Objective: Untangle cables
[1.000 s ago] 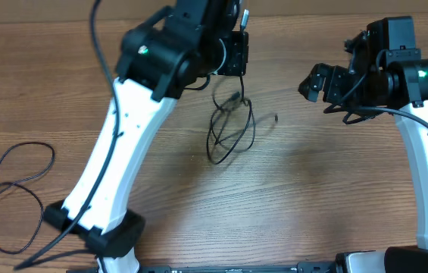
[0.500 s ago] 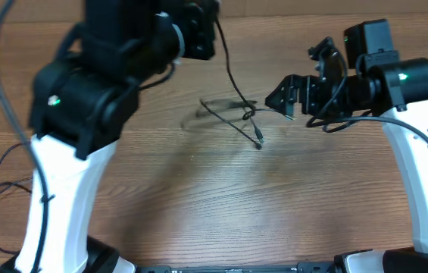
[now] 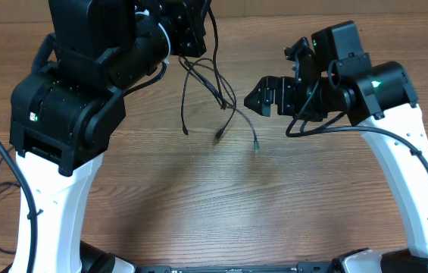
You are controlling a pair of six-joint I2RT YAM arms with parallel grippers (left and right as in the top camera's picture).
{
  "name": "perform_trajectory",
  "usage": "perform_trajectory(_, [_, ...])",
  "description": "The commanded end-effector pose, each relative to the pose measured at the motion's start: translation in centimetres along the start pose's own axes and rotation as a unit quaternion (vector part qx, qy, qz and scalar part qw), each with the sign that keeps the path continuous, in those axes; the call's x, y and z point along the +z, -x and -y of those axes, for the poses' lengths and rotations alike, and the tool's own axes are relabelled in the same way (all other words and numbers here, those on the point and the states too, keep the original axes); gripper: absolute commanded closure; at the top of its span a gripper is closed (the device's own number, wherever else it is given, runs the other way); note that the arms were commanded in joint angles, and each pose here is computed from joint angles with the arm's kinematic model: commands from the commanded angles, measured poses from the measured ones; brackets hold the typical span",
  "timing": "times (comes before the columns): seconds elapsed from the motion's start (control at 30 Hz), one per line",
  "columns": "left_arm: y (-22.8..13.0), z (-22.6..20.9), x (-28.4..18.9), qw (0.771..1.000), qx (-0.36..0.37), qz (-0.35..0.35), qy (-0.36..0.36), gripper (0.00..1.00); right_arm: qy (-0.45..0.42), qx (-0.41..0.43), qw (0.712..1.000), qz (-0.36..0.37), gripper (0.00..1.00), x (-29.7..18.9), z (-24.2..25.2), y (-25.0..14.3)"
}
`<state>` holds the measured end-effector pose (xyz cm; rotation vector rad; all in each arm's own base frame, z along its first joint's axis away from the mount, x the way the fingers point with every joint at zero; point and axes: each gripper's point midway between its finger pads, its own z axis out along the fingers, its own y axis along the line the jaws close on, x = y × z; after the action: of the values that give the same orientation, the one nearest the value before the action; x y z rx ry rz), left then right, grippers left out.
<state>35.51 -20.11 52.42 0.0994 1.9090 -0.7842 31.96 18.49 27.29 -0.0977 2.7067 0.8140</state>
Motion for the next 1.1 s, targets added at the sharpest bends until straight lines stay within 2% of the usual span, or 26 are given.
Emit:
perform_trajectory(0.0, [0.6,0.9,-1.2,1.0,-0.002,0.012,-0.015,0.96,-0.005,-0.002,1.0,-0.002,0.02,0.6,-0.2,0.2])
perform_trajectory(0.53, [-0.1,0.1,-1.2,1.0,-0.028,-0.002,0.001,0.96,-0.006,-0.032,0.999,-0.039,0.05,3.1,-0.7,-0.8])
perform_trajectory(0.7, [0.1,-3.1,-1.0,0.992,-0.091,0.017,0.08,0.96,0.0,-0.034,0.999,-0.038,0.05,3.1,-1.0,-0.7])
perform_trajectory(0.87, [-0.2,-6.3,-1.6,0.958,-0.232,0.053,0.16,0.96,0.003,-0.008,1.0,-0.027,0.05,3.1,-1.2,-0.1])
perform_trajectory(1.07, [-0.2,-6.3,-1.6,0.945,-0.279,0.061,0.157,0.96,0.014,0.028,0.999,-0.012,0.05,3.7,-2.3,0.7])
